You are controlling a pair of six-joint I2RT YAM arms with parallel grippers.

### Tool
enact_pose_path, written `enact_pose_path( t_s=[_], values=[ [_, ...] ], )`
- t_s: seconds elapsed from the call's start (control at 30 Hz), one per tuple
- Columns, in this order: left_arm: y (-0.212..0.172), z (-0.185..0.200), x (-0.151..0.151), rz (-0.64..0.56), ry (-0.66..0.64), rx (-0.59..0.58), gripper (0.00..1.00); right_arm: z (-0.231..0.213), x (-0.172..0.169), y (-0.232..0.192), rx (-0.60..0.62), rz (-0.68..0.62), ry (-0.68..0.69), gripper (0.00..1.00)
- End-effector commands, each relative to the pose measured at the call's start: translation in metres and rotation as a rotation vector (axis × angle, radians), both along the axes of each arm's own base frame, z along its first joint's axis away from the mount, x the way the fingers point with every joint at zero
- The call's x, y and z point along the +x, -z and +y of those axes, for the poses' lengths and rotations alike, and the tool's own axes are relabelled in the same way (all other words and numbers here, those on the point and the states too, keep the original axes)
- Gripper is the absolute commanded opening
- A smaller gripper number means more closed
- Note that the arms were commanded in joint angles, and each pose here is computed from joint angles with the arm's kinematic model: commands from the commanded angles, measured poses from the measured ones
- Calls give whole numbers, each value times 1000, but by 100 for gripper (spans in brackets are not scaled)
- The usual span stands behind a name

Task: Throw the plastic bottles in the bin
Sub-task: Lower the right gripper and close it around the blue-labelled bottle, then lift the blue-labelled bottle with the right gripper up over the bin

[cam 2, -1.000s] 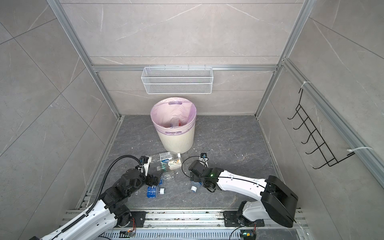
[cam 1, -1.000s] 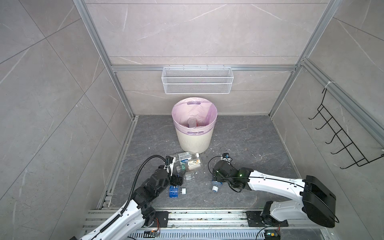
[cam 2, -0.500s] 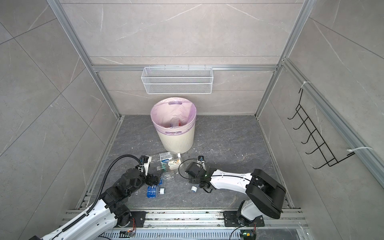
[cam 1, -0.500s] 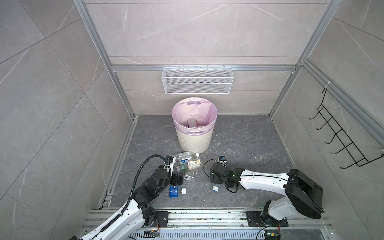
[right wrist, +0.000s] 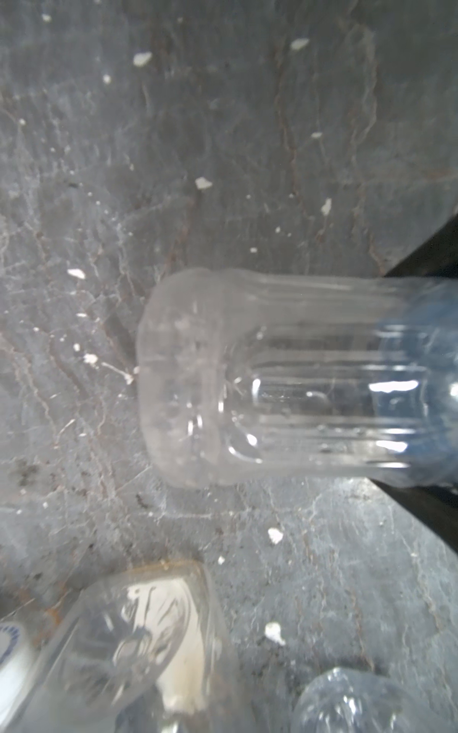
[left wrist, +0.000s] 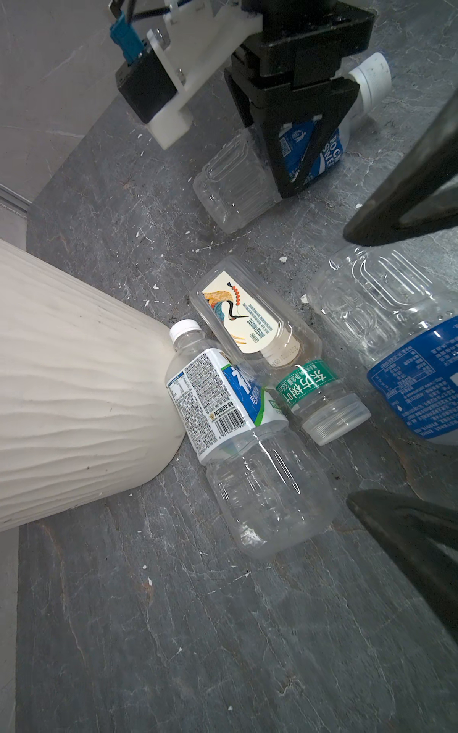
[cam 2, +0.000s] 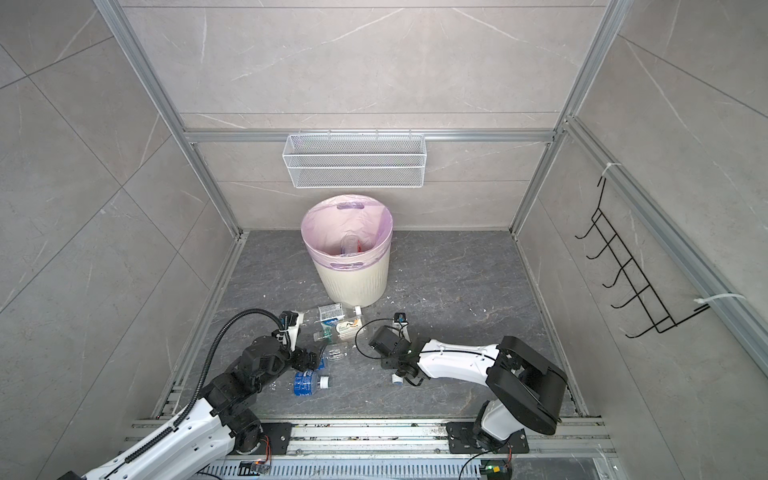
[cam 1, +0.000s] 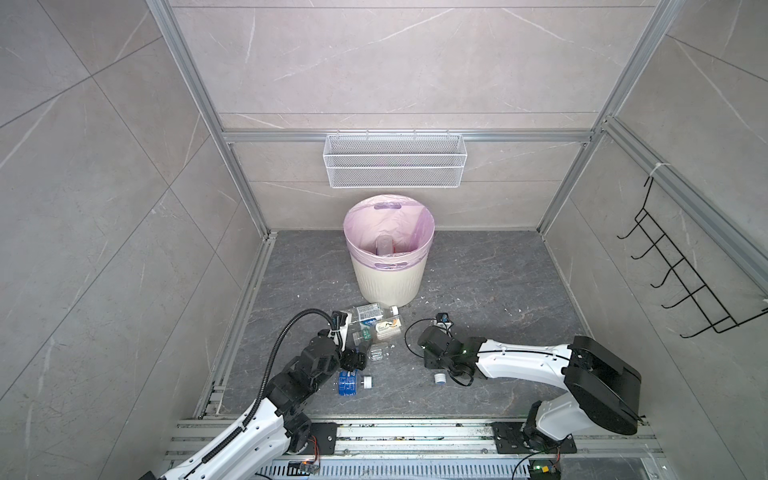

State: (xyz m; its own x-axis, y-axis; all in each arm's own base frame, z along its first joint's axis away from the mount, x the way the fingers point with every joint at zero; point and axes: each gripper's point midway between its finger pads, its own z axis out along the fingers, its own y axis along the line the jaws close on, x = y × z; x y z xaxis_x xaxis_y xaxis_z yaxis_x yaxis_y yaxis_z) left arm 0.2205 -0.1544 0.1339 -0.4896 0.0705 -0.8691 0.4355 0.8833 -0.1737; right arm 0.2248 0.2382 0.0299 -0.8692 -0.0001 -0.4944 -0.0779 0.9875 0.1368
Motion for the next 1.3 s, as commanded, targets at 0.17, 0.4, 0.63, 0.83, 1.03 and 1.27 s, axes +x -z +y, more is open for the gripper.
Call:
enact_pose_path(
  t_s=[0.17,0.4,0.63,0.83,1.03,1.27],
  values=[
    [-9,-3,4,-22,-4,-39,98,13,-9,-15,54,-68,-92,55],
    [-9,-3,4,-22,-5,-40,98,18,-13,-26,43,-126,-145,55],
    [-9,-3,4,-20,-5,-40,98,22,-16,-45,33,-209,-195,55],
    [-10,-3,4,-22,-6,-41,98,27,-19,-63,39,-278,-235,56],
    [-9,-2,4,-20,-7,-40,98,34,-22,-81,48,-352,-269,56],
    [-9,-2,4,-21,-7,-41,98,42,-25,-102,55,-426,-305,55]
  ],
)
